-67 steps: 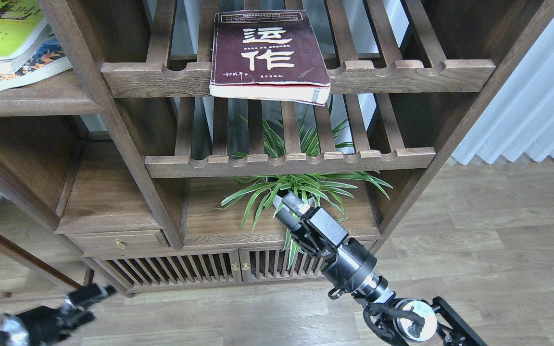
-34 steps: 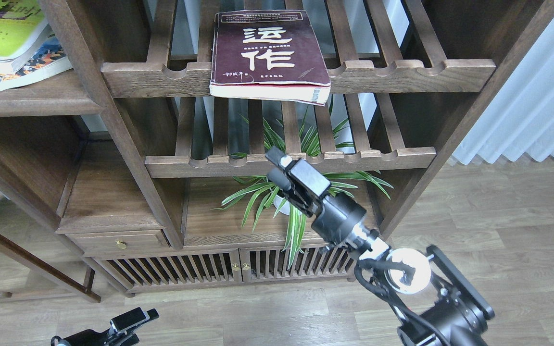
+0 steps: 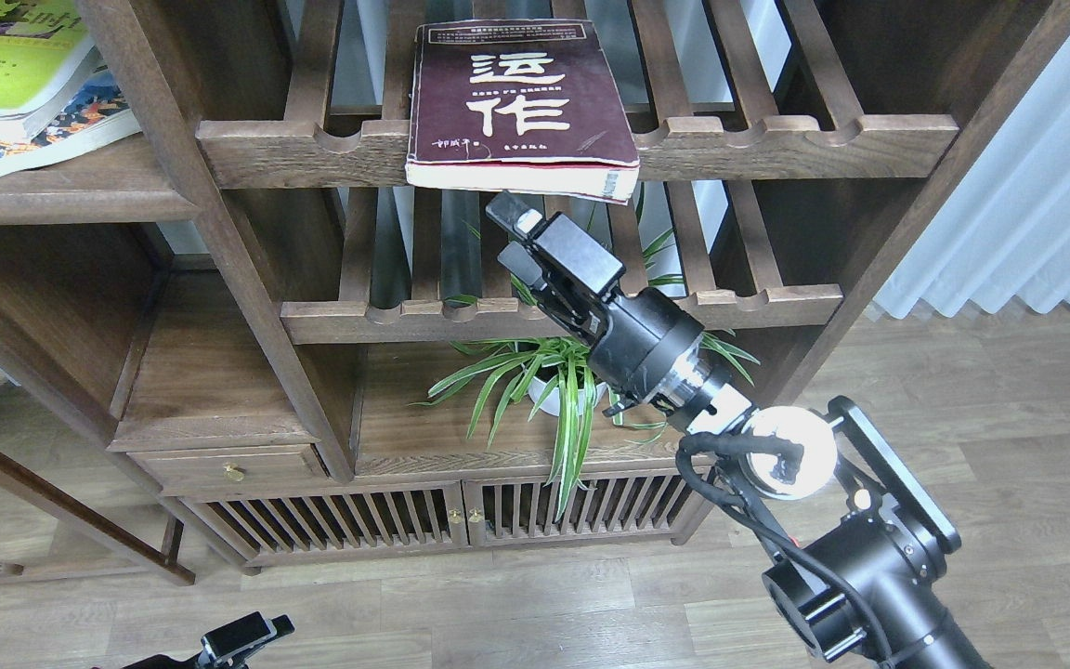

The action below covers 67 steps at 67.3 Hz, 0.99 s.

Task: Organize books on shelf
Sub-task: 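Reach the right gripper up to the maroon book on the top shelf, then grasp the maroon book with the right gripper and pull it down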

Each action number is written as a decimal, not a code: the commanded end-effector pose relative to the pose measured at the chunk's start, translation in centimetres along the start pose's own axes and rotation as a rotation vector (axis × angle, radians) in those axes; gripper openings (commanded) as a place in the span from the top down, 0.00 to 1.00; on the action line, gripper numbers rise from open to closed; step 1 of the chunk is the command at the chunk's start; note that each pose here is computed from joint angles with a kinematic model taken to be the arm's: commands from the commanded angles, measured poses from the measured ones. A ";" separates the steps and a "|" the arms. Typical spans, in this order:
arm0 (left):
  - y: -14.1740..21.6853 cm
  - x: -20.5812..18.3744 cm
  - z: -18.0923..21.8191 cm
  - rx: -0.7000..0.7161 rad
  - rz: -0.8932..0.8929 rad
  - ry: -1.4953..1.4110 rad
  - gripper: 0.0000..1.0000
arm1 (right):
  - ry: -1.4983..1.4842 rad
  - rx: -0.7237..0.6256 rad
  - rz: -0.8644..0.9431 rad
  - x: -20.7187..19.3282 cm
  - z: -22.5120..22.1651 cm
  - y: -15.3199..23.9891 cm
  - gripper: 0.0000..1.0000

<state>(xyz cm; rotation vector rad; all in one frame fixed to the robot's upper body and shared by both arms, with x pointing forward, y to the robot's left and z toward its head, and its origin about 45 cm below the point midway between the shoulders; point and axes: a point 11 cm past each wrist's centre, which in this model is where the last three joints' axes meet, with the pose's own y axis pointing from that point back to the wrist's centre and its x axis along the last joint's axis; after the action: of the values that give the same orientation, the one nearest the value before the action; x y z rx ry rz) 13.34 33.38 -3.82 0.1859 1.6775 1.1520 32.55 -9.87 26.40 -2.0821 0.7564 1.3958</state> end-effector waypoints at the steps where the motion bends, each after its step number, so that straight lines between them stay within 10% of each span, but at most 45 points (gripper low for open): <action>1: 0.0 0.0 0.1 -0.002 0.001 0.000 0.01 | 0.016 0.009 0.006 -0.6 -0.7 -0.7 0.03; 50: 0.5 1.1 0.5 -0.021 0.031 0.001 0.01 | 0.088 0.085 0.152 -1.1 -5.5 -3.2 0.04; 67: 0.5 1.1 0.5 -0.021 0.031 0.001 0.00 | 0.089 0.121 0.138 -1.1 -6.6 -2.9 0.45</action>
<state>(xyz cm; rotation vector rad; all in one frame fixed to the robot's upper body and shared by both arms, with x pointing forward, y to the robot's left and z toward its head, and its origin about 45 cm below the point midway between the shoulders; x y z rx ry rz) 13.08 34.57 -4.17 0.1988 1.6679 1.1932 38.39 -11.77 29.56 -2.0485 1.0269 1.3198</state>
